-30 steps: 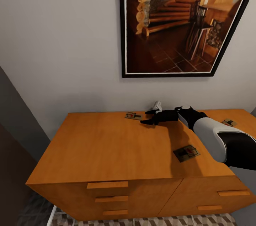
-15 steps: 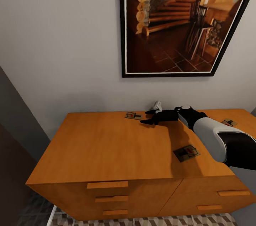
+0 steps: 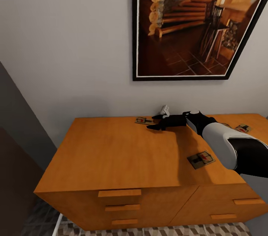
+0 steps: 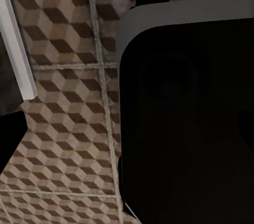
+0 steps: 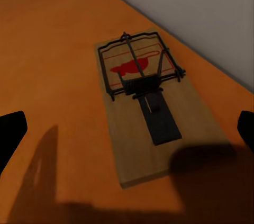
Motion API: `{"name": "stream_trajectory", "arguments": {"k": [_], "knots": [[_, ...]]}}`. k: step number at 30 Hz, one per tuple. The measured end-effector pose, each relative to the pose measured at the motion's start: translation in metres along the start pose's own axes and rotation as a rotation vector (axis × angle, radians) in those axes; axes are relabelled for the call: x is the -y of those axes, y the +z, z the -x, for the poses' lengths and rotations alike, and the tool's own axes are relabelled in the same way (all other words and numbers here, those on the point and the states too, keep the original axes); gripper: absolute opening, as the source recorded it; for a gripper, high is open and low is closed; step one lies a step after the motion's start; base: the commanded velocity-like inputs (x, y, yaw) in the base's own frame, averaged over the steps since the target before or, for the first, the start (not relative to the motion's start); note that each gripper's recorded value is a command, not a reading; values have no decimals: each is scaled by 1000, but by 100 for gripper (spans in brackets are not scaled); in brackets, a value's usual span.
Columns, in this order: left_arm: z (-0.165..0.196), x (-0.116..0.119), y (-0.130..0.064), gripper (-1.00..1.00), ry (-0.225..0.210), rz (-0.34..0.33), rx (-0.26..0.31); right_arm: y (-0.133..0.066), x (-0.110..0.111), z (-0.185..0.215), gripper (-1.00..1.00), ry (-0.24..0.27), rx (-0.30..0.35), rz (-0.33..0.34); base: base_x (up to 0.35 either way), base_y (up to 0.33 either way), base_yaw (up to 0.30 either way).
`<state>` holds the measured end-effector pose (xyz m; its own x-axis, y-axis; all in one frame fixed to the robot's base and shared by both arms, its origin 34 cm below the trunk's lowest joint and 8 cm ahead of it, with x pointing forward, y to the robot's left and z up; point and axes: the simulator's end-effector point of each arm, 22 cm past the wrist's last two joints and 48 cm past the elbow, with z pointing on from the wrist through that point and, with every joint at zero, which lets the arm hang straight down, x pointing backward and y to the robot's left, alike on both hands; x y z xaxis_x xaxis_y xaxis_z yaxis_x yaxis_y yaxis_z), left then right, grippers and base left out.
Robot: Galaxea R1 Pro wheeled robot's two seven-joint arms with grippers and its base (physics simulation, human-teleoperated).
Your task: Take the four mousetraps from the cabinet in the bathroom and place them on the bathroom floor. Make sure all four end up on the same floor surface, and ensure that at least two of them are either under or directly next to the same bathroom sink.
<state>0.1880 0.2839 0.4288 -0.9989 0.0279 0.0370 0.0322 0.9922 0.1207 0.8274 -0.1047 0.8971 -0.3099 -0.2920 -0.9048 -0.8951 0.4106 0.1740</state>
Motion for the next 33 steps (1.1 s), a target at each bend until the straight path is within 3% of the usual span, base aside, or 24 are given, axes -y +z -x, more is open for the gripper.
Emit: {"name": "stream_trajectory", "arguments": {"k": [32, 33], "knots": [[0, 0, 0, 100, 0, 0, 0, 1, -1, 0, 100, -1, 0, 4, 0, 2, 0], [0, 0, 0, 100, 0, 0, 0, 1, -1, 0, -100, -1, 0, 5, 0, 0, 0]]}}
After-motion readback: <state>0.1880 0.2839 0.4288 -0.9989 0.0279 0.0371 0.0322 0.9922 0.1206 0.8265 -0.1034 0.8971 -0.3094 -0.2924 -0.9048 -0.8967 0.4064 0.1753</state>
